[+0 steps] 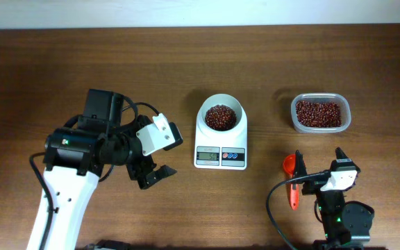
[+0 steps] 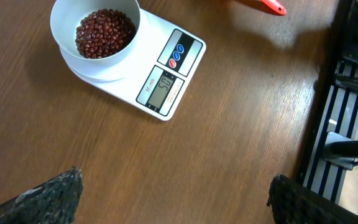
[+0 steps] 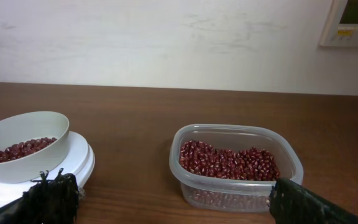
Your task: Scoop and weigh 50g on scale
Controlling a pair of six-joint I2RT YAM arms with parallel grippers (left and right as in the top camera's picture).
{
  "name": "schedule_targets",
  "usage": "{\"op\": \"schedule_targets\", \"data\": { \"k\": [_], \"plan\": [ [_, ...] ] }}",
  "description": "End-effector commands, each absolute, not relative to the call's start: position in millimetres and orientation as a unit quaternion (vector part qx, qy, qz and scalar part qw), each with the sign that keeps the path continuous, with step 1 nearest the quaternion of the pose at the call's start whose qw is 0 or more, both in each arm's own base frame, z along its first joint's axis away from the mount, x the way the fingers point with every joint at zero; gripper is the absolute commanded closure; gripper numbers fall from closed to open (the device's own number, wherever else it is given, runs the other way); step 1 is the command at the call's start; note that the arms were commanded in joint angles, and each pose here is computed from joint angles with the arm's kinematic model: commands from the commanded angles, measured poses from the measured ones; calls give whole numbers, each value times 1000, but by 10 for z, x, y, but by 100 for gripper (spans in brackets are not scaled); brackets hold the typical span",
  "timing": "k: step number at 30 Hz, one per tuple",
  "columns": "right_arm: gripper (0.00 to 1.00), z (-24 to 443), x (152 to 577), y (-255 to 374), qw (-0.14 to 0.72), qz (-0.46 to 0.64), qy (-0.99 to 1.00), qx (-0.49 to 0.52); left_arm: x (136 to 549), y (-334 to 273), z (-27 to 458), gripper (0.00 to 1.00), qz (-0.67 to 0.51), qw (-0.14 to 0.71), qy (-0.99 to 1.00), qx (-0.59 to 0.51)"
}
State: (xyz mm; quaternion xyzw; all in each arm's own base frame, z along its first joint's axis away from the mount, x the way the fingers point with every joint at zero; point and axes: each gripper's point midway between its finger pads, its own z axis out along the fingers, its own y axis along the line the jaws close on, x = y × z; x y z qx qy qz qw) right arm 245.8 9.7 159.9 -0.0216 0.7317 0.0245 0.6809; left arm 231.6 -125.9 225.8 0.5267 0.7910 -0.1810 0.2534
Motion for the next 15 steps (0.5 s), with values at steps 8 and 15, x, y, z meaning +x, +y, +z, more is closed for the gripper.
{"op": "schedule_targets", "data": {
  "k": [8, 15],
  "plan": [
    [1, 1572, 2460, 59, 681, 17, 732, -15, 2310, -1268, 2269, 1, -185, 258, 788, 528],
    [1, 1572, 2460, 59, 681, 17, 732, -15, 2297, -1362, 2319, 1, -204, 289, 769, 532]
  ]
}}
